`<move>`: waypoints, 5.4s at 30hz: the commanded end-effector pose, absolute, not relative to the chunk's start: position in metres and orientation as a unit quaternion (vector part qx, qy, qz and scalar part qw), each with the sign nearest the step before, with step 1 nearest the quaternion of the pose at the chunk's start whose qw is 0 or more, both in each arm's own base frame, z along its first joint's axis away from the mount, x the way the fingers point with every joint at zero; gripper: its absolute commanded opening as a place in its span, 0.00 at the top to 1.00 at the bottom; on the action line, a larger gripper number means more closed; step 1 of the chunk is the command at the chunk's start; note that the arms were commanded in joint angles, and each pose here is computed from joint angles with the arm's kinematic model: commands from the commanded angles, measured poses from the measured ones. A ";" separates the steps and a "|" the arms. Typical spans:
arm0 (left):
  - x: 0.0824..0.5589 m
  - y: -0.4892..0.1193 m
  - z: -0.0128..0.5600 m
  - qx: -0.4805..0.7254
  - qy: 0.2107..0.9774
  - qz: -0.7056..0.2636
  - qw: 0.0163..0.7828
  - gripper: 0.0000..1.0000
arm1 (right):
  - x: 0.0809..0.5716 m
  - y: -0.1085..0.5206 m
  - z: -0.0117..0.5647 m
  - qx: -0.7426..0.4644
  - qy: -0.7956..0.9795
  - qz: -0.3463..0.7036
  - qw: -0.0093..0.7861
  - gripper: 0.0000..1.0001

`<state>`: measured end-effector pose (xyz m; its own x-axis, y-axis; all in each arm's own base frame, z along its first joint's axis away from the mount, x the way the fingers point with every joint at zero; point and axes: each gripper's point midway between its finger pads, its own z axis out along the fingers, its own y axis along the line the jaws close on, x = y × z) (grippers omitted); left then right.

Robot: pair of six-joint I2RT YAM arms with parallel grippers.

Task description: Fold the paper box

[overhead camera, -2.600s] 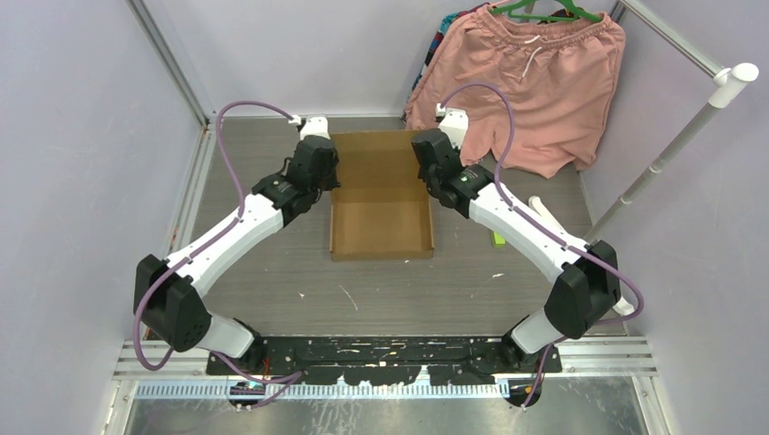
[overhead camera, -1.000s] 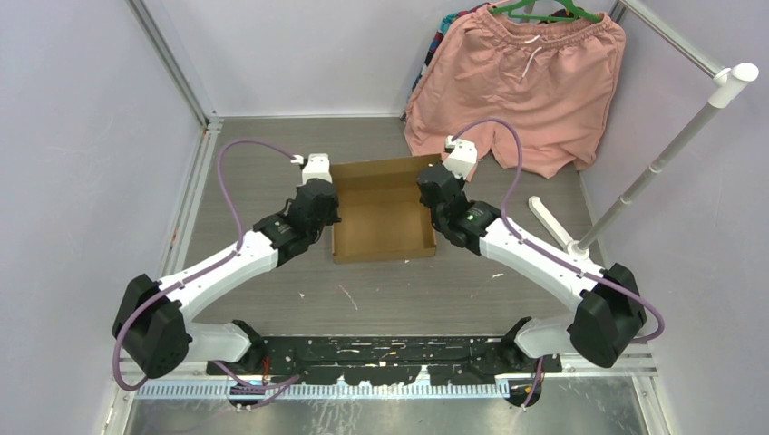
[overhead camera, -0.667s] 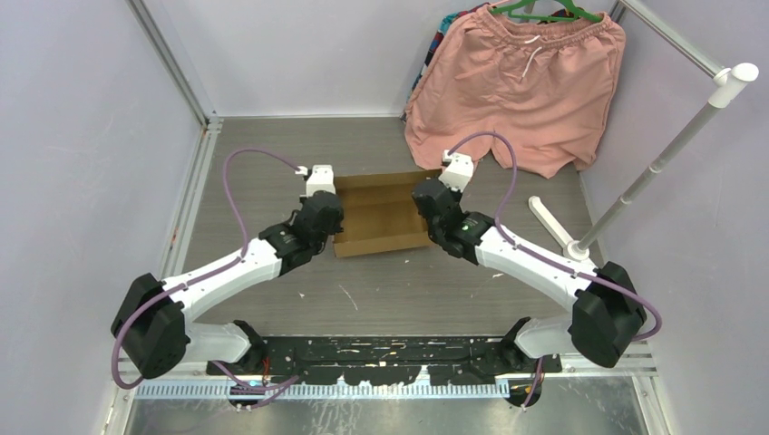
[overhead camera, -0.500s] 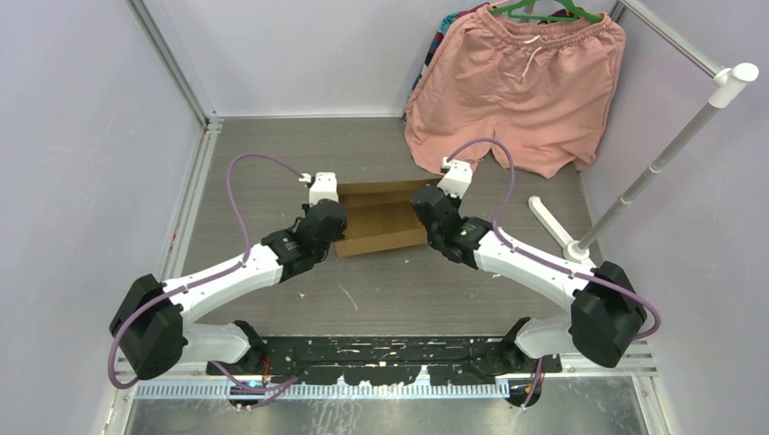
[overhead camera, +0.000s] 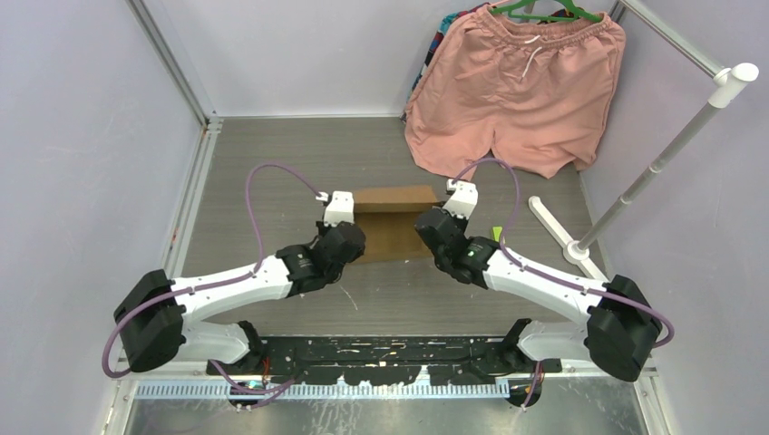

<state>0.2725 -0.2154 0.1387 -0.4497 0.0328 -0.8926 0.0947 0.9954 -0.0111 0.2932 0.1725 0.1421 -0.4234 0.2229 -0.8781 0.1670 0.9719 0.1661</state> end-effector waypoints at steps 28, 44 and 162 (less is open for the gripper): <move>0.261 -0.225 0.158 0.022 0.849 -0.036 0.526 0.64 | 0.273 0.172 0.214 0.050 0.825 0.076 0.557 0.41; 0.269 -0.214 0.165 0.012 0.852 -0.049 0.521 0.62 | 0.244 0.065 0.242 0.173 0.773 -0.004 0.610 0.28; 0.285 -0.218 0.174 0.011 0.855 -0.084 0.512 0.59 | 0.265 0.202 0.166 0.075 0.857 0.089 0.502 0.83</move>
